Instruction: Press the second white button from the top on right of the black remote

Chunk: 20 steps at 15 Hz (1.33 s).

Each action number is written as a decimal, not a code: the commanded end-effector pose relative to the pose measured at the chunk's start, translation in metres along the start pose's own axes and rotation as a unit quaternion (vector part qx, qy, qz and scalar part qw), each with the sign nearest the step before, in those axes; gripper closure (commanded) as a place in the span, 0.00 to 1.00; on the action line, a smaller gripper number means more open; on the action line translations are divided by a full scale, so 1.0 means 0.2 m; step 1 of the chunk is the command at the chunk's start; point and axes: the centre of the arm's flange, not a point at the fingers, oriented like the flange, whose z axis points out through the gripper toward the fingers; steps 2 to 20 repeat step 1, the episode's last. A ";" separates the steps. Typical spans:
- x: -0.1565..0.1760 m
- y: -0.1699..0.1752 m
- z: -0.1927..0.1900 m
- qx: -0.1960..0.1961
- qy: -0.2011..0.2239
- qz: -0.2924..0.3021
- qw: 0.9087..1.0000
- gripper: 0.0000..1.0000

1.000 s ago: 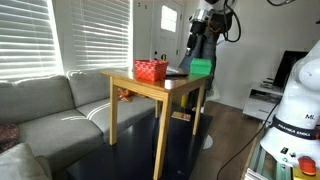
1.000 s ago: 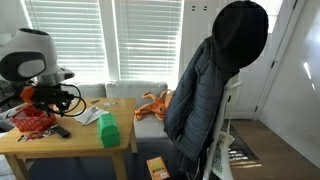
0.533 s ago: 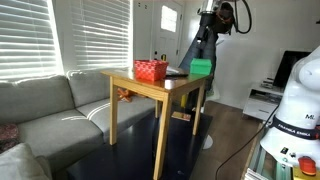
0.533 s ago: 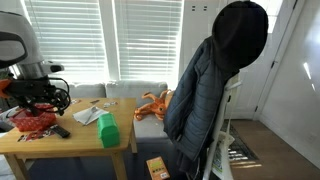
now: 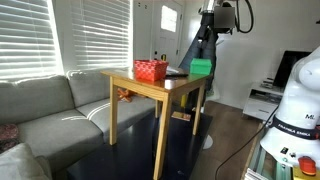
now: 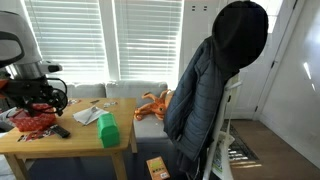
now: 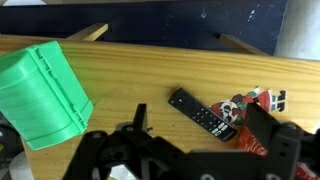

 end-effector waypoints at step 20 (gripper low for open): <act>0.00 0.00 0.00 0.000 0.000 0.000 1.000 0.00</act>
